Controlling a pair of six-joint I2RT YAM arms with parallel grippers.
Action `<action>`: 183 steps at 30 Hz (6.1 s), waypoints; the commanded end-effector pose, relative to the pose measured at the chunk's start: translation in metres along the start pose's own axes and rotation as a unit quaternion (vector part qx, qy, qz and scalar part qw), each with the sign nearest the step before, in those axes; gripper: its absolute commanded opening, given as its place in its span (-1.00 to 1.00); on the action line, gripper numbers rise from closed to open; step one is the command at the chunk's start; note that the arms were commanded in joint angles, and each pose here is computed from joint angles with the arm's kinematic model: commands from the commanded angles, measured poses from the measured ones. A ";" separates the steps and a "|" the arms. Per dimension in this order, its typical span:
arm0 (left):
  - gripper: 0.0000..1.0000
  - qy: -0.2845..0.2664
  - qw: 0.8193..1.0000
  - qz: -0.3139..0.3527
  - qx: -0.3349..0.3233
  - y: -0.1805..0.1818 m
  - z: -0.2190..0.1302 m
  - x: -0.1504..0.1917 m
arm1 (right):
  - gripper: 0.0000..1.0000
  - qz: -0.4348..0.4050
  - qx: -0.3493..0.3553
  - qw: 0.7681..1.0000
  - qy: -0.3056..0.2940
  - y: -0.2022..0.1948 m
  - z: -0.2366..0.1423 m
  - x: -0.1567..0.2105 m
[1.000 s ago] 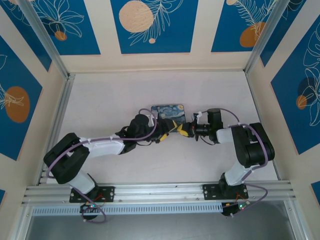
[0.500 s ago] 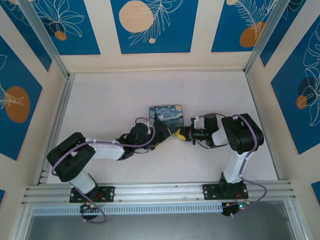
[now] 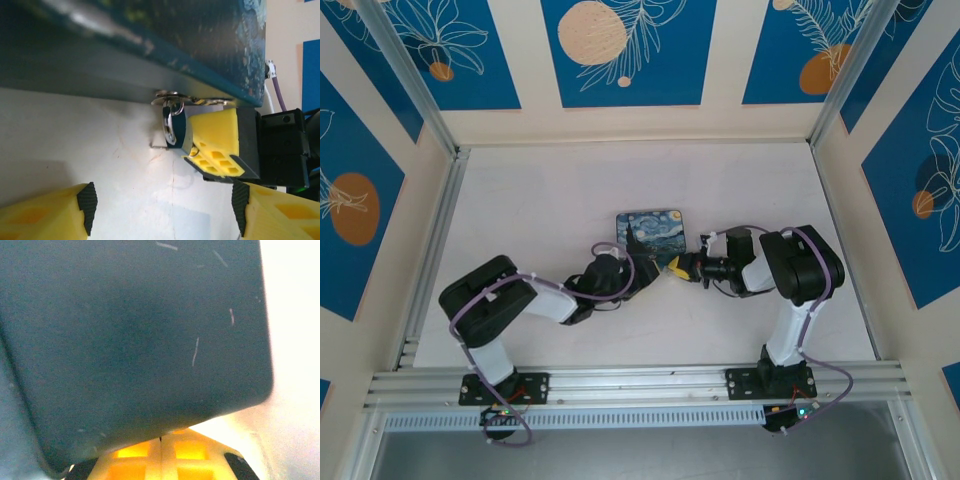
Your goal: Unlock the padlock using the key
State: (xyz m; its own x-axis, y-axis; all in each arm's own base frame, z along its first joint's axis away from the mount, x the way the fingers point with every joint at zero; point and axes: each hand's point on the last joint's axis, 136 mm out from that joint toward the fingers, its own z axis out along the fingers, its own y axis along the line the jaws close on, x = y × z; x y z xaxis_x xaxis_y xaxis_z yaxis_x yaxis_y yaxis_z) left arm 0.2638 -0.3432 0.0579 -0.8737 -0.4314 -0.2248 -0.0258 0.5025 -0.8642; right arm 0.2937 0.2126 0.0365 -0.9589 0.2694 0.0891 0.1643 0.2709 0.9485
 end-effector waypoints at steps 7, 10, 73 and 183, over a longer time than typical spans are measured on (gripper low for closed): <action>0.18 -0.077 0.997 -0.020 -0.009 0.017 0.016 -0.014 | -1.00 0.034 0.027 0.999 0.002 -0.024 0.004 0.007; 0.11 -0.089 0.996 -0.023 -0.003 0.018 0.023 -0.016 | -1.00 0.035 0.027 0.999 0.002 -0.025 0.005 0.007; -1.00 -0.087 0.993 -0.082 0.011 0.021 0.061 -0.005 | -1.00 -0.039 0.033 0.998 -0.042 -0.020 0.004 -0.007; -1.00 0.051 0.991 -0.120 -0.009 0.022 0.072 0.019 | -0.16 -0.345 0.393 0.850 -0.064 0.008 -0.049 0.012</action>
State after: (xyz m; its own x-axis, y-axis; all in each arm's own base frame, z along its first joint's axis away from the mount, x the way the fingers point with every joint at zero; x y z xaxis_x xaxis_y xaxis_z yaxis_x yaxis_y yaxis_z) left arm 0.3064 -0.4065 0.0539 -0.8520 -0.5231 -0.0196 -0.1384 0.2612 -0.9553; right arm 0.2635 0.1766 0.0572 -0.8862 -0.0697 -0.4580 -0.2534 0.9005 0.3534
